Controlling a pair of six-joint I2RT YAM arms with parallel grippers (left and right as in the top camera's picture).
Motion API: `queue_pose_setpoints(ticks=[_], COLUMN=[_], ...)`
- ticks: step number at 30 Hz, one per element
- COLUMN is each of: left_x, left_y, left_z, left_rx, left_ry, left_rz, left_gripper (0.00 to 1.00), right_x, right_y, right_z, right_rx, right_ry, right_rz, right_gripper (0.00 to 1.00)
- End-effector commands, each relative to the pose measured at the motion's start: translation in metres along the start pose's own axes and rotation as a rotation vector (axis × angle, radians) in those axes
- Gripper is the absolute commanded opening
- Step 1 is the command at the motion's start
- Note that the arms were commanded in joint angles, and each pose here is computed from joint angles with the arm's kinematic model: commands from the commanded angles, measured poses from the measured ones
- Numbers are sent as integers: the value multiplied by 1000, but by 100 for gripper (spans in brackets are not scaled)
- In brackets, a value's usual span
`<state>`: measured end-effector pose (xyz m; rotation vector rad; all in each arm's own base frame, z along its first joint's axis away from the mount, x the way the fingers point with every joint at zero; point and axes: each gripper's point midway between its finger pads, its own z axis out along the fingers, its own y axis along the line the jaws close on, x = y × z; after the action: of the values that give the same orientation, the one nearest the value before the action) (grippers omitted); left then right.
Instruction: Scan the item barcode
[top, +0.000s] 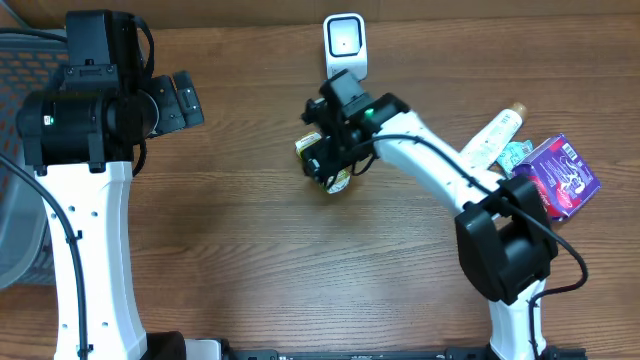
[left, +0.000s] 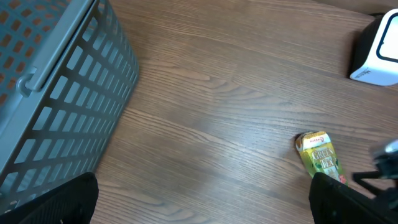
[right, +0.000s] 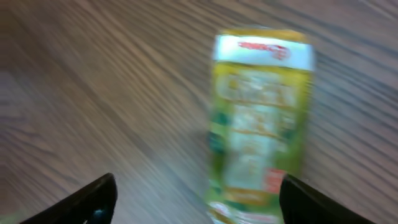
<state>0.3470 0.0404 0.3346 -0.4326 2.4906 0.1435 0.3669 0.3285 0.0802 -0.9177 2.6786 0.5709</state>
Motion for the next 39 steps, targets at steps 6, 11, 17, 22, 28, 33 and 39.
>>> queue_pose_setpoints(ticks=[6, 11, 17, 22, 28, 33, 39], left_x=[-5, -5, -5, -5, -5, -5, -5], left_y=[1, 1, 1, 1, 1, 1, 0], left_z=[-12, -12, -12, -12, -12, -12, -12], left_rx=[13, 13, 13, 13, 13, 13, 14], left_ry=[-35, -35, -35, -35, -35, -35, -35], left_rz=[-23, -23, -23, -23, -23, -23, -22], left_gripper=[99, 100, 99, 100, 100, 100, 99], right_x=[10, 28, 49, 50, 45, 18, -23], right_y=[50, 46, 5, -32, -69, -97, -76], right_z=[13, 27, 34, 26, 16, 8, 5], right_rx=[-1, 22, 137, 219, 267, 233, -32], right_ry=[32, 86, 128, 122, 86, -40, -176], right_rz=[-59, 2, 145, 234, 297, 395, 475], right_gripper=[69, 62, 64, 67, 71, 73, 72])
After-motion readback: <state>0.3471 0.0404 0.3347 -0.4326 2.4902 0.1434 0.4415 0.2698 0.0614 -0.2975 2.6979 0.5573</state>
